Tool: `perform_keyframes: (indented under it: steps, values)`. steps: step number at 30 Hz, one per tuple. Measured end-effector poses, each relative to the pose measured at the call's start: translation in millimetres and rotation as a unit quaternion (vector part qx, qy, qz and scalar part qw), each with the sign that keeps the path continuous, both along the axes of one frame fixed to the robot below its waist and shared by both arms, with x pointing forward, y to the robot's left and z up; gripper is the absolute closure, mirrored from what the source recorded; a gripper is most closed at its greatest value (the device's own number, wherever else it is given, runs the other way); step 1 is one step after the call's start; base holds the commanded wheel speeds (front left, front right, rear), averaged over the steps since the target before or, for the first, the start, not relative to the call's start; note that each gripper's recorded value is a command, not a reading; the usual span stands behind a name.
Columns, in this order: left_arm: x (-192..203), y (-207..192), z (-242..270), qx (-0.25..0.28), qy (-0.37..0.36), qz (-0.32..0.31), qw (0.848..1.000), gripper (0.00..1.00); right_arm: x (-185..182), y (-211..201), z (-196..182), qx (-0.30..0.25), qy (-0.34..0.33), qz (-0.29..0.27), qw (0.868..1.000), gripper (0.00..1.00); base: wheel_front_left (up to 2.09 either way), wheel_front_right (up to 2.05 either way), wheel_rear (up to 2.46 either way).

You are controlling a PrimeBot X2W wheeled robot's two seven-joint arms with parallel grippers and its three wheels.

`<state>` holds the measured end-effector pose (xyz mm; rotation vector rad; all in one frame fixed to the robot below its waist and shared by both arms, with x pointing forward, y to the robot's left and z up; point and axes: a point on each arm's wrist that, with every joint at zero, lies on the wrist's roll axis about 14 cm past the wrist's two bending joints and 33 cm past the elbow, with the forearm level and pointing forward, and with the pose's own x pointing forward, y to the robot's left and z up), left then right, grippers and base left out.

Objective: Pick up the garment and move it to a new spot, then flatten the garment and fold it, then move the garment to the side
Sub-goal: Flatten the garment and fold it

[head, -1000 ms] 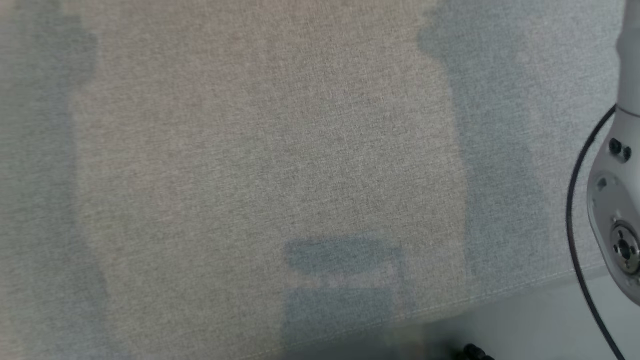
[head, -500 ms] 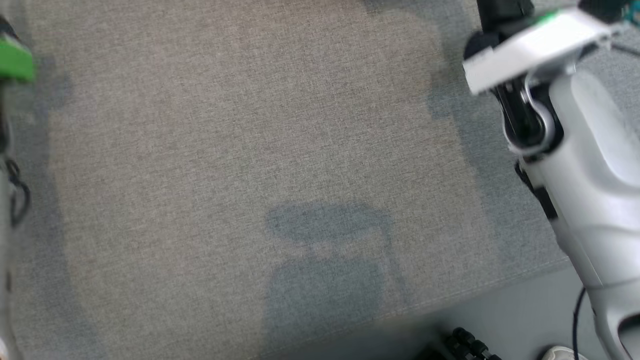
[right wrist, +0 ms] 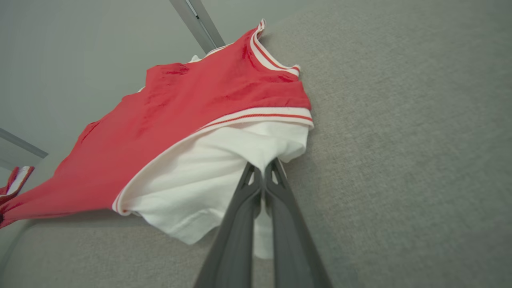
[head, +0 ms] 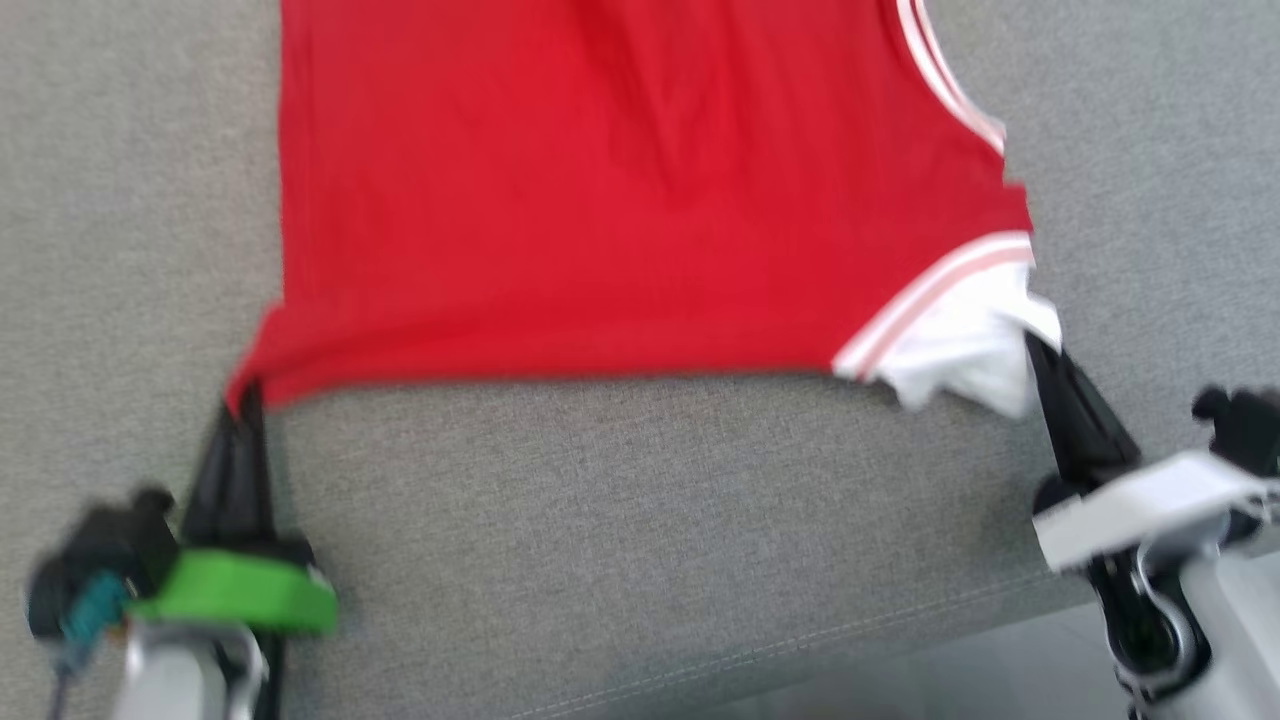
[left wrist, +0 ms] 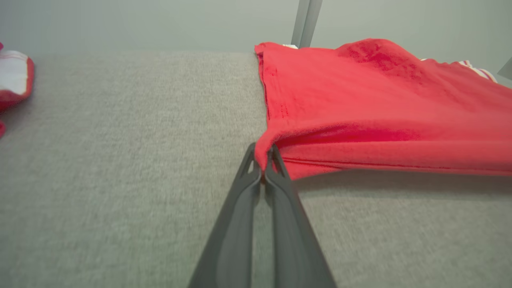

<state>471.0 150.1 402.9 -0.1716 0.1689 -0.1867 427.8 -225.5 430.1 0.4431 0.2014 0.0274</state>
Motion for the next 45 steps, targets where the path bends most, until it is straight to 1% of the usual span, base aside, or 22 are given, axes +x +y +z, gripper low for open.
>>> perform_keyframes:
  steps: [4,7,9,11,13,16,22,28,30,32,36,45]
  values:
    - [-69,4,-12,-0.004,0.05,0.035,0.998,1.0,-52,-7,-6,0.003,0.037,-0.017,0.999,1.0,0.0,0.0,0.0]
    - [-112,2,-15,-0.013,0.079,0.056,0.995,1.0,-82,-12,-3,0.015,0.049,-0.036,0.998,1.0,0.0,0.0,0.0]
    - [-131,-3,-16,-0.022,0.092,0.058,0.994,1.0,-95,-16,3,0.019,0.048,-0.046,0.998,1.0,0.0,0.0,0.0]
    - [-137,-6,-11,-0.036,0.09,0.067,0.993,1.0,-99,-18,11,0.02,0.041,-0.051,0.998,1.0,0.0,0.0,0.0]
    - [-136,-9,-4,-0.044,0.082,0.07,0.993,1.0,-99,-16,17,0.017,0.037,-0.049,0.998,1.0,0.0,0.0,0.0]
    - [-133,-15,-2,-0.051,0.091,0.067,0.992,1.0,-93,-7,28,0.015,0.029,-0.031,0.999,1.0,0.0,0.0,0.0]
    - [-97,-19,24,-0.052,0.068,0.055,0.995,1.0,-68,5,45,-0.004,0.021,0.01,1.0,1.0,0.0,0.0,0.0]
    - [-76,-29,34,-0.048,0.087,0.026,0.995,1.0,-43,18,46,-0.02,0.044,0.051,0.998,1.0,0.0,0.0,0.0]
    - [-71,-32,33,-0.037,0.097,0.013,0.995,1.0,-35,19,41,-0.025,0.057,0.059,0.996,1.0,0.0,0.0,0.0]
    - [-62,-36,35,-0.03,0.1,0.002,0.995,1.0,-26,18,37,-0.046,0.067,0.068,0.994,1.0,0.0,0.0,0.0]
    - [-45,-42,37,-0.003,0.101,-0.016,0.995,1.0,-6,24,32,-0.054,0.078,0.082,0.992,1.0,0.0,0.0,0.0]
    - [-24,-48,15,0.031,0.143,-0.036,0.989,1.0,31,31,25,-0.078,0.088,0.098,0.988,1.0,0.0,0.0,0.0]
